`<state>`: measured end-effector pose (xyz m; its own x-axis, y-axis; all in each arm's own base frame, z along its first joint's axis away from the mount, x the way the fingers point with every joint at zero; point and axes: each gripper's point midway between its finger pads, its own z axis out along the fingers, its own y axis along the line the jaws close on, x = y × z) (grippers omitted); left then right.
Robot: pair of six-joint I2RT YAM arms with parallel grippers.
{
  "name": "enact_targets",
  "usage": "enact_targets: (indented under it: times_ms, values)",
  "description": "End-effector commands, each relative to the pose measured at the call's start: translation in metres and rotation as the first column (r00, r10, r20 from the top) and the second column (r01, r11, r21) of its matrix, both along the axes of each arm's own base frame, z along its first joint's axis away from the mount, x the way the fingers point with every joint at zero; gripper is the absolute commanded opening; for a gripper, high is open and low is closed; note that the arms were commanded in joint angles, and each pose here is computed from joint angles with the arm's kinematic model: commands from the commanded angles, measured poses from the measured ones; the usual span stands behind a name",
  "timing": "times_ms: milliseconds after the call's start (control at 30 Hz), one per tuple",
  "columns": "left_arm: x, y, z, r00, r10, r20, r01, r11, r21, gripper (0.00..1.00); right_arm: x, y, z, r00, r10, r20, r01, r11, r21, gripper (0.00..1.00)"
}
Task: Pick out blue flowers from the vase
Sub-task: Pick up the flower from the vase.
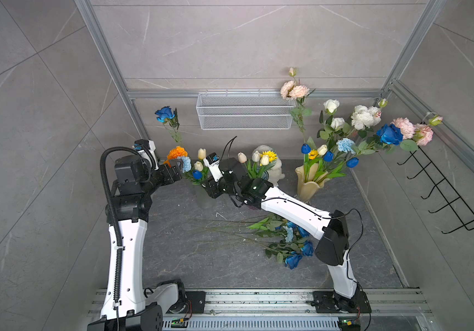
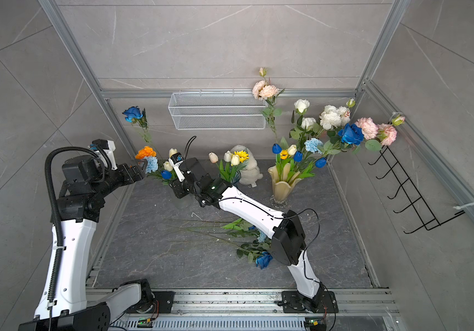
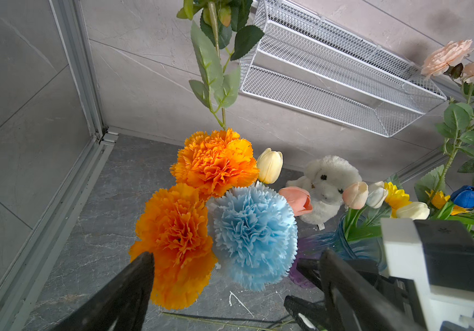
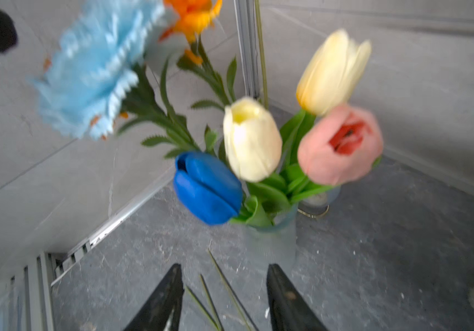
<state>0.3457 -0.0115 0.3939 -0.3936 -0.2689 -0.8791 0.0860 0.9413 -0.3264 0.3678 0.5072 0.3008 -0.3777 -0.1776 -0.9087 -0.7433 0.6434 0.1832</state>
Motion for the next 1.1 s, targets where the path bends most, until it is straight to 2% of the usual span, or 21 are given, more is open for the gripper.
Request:
enact_targets:
  times_ms: [0, 133, 367, 500, 667, 833, 1067]
  values:
    - [-0.001, 0.004, 0.018, 0.998, 0.014, 0.059, -0.014, 1.000, 0.008, 0.91, 0.013, 0.012, 0.009, 0.996, -0.034, 0.081, 0.029, 0.997, 0.067, 0.48]
    - [0.005, 0.009, 0.022, 0.998, 0.019, 0.053, -0.019, 1.000, -0.008, 0.91, 0.018, 0.022, 0.002, 0.995, -0.039, 0.092, 0.032, 0.996, 0.078, 0.45]
    - [0.013, 0.034, 0.047, 0.993, 0.054, 0.104, -0.046, 0.996, -0.081, 0.91, 0.018, 0.032, -0.012, 0.993, -0.055, 0.104, 0.049, 0.997, 0.059, 0.44]
    - [0.027, 0.044, 0.051, 0.993, 0.053, 0.102, -0.041, 0.992, -0.118, 0.91, 0.022, 0.034, -0.014, 0.991, -0.074, 0.114, 0.067, 0.996, 0.059, 0.44]
    - [0.054, 0.056, 0.040, 0.995, 0.056, 0.088, -0.038, 0.980, -0.196, 0.90, 0.030, 0.033, -0.014, 0.985, -0.113, 0.129, 0.104, 0.992, 0.072, 0.43]
    - [0.084, 0.067, 0.013, 0.997, 0.070, 0.044, -0.057, 0.964, -0.261, 0.89, 0.036, 0.033, -0.020, 0.981, -0.139, 0.137, 0.131, 0.989, 0.068, 0.39]
    - [0.112, 0.079, -0.026, 0.996, 0.085, -0.016, -0.086, 0.953, -0.290, 0.88, 0.038, 0.033, -0.022, 0.977, -0.148, 0.153, 0.141, 0.988, 0.058, 0.32]
